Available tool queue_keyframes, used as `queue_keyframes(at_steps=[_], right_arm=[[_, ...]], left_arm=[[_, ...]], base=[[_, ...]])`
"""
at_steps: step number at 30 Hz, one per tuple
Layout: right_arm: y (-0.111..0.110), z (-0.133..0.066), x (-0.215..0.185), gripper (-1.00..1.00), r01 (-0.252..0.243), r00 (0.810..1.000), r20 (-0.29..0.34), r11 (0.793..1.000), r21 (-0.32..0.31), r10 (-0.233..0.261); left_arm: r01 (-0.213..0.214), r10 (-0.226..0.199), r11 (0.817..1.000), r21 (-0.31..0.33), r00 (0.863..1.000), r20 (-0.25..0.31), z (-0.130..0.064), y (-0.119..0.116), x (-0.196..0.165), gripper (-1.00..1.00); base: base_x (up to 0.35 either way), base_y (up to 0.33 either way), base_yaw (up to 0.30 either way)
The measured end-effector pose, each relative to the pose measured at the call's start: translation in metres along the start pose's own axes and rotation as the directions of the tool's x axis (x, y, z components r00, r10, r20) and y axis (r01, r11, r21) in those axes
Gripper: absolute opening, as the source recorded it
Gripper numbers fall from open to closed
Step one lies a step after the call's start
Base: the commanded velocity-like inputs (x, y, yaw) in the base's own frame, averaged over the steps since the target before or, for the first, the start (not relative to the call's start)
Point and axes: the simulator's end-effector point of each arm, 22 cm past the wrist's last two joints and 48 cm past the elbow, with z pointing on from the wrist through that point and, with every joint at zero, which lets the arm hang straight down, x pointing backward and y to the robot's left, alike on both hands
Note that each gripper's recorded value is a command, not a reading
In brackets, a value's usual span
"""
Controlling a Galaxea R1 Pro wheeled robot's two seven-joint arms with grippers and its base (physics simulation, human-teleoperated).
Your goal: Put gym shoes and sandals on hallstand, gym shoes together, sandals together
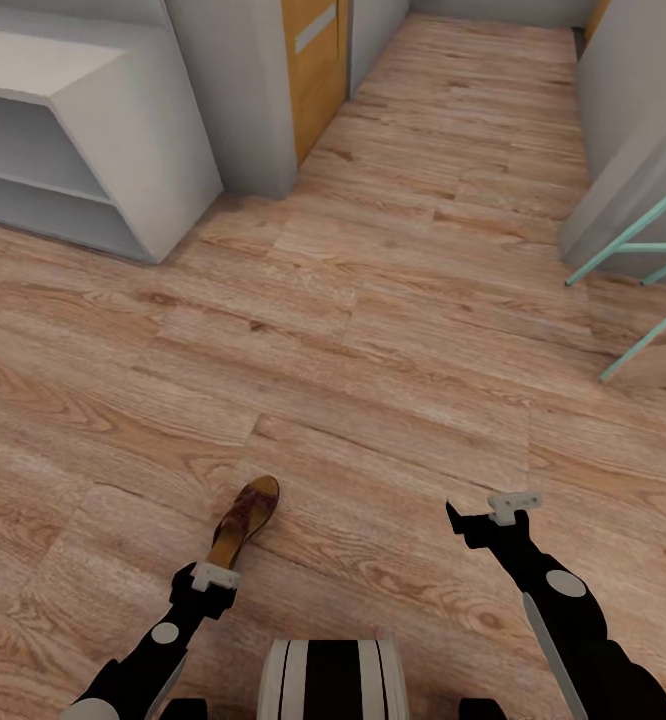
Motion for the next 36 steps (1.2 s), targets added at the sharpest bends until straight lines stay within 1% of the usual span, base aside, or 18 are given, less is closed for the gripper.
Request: queue_keyframes(at_steps=[14,17,32,36], right_arm=[[0.0001,0.0009,0.0019,1.0,0.0,1.0,-0.004,1.0,0.0,0.0],[0.0007,0.0038,0.0085,1.0,-0.001,1.0,-0.016,1.0,-0.002,0.001],[0.0009,0.0038,0.0085,1.0,-0.001,1.0,-0.016,1.0,-0.002,0.001],[0.0009,0.0037,0.0084,1.0,-0.001,1.0,-0.016,1.0,-0.002,0.001]], left_arm=[[-0.002,0.002,1.0,-0.005,1.0,-0.005,0.0007,0.003,0.0023,1.0],[-0.001,0.001,1.0,-0.003,1.0,-0.014,0.0034,0.0015,0.007,1.0],[-0.001,0.001,1.0,-0.001,1.0,-0.016,0.0032,0.0002,0.0078,1.0],[0.0,0.0,1.0,0.0,1.0,-0.016,0.003,-0.001,0.0078,1.0]], base=[[0.0,0.0,0.0],[0.0,0.0,0.0],[0.001,0.0,0.0],[0.093,0.0,0.0]])
